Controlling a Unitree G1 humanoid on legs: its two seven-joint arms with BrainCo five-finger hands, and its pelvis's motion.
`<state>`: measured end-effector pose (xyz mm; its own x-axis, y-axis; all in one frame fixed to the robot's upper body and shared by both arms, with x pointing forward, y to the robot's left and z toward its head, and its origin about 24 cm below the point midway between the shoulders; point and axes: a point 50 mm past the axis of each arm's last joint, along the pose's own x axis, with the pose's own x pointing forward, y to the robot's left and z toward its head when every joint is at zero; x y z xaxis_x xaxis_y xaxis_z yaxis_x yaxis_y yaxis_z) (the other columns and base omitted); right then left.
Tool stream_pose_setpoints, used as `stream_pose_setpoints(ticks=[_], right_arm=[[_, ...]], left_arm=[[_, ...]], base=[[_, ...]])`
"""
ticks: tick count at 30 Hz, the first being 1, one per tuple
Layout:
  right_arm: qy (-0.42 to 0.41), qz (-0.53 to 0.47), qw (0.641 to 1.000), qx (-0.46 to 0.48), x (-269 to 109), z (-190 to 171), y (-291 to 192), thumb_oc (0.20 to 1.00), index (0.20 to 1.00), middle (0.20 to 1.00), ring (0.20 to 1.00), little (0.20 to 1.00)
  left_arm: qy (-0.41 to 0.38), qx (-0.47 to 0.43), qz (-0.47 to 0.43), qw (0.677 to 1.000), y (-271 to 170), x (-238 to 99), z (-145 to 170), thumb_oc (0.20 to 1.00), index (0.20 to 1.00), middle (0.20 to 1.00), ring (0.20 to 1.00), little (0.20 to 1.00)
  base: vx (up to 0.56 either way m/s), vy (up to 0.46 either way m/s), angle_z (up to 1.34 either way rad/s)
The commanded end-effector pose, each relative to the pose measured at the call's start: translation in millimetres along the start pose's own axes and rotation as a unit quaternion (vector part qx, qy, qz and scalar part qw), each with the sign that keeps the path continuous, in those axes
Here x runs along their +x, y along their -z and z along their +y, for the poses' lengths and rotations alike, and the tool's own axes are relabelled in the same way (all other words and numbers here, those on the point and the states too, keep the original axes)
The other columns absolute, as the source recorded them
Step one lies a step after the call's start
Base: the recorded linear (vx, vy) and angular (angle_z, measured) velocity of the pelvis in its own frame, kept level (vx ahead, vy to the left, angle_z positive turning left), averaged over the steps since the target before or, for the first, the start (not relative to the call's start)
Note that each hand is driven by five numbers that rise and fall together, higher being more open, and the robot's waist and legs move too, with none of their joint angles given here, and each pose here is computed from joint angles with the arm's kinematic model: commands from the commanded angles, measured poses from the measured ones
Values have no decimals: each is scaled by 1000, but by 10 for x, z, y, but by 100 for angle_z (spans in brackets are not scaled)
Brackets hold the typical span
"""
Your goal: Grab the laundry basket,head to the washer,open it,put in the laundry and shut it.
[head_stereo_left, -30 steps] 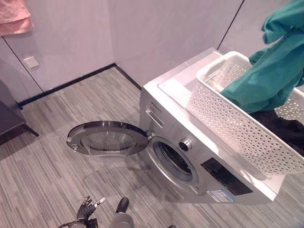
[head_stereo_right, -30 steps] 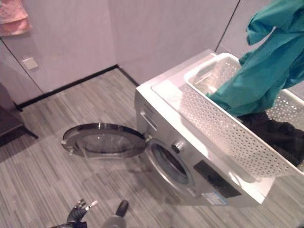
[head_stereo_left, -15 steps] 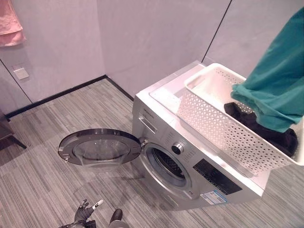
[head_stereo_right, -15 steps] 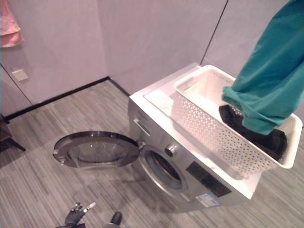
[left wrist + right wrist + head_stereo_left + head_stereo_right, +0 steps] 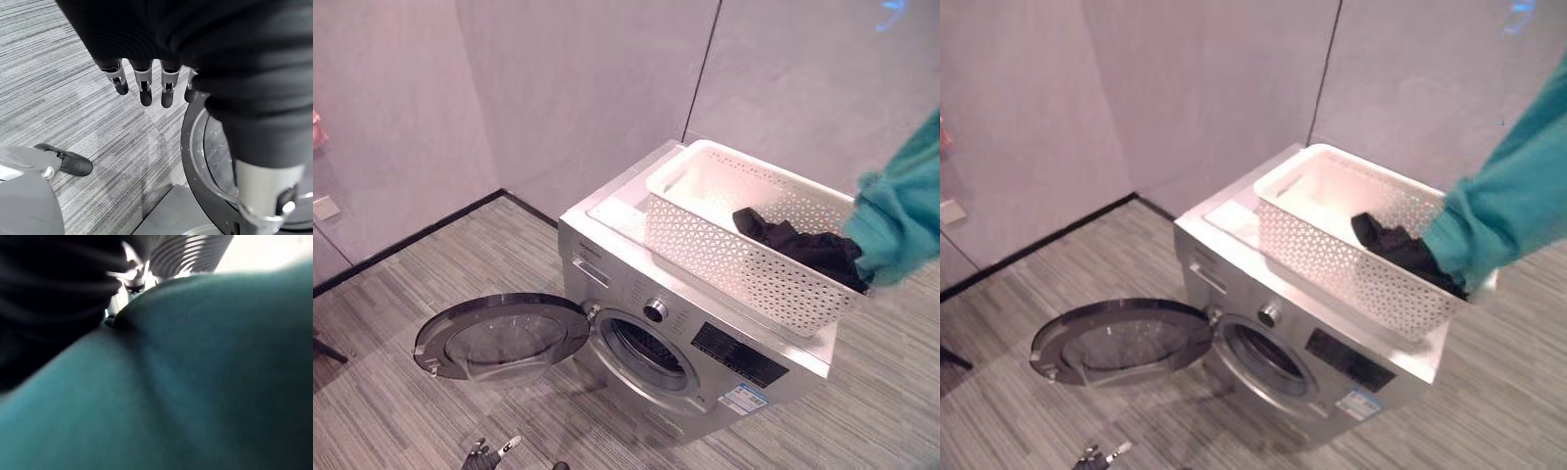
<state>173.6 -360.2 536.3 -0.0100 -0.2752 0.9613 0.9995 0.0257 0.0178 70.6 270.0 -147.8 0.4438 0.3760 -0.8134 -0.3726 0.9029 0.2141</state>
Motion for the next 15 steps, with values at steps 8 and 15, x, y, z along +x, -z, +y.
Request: stream_pose_setpoints(ticks=[8, 15], right_arm=[[124, -51, 990, 53, 53, -574, -52, 200, 200, 200, 200, 200], [78, -97, 990, 71, -134, -513, -84, 200, 200, 200, 200, 200]], left_arm=[[-14, -1, -23, 1000, -135, 44, 58, 1000, 1000, 1000, 1000, 1000], [24, -27, -8, 999, -36, 15, -292, 1000, 1000, 1000, 1000, 1000]], base=[[12, 16, -13], [-3, 21, -11]])
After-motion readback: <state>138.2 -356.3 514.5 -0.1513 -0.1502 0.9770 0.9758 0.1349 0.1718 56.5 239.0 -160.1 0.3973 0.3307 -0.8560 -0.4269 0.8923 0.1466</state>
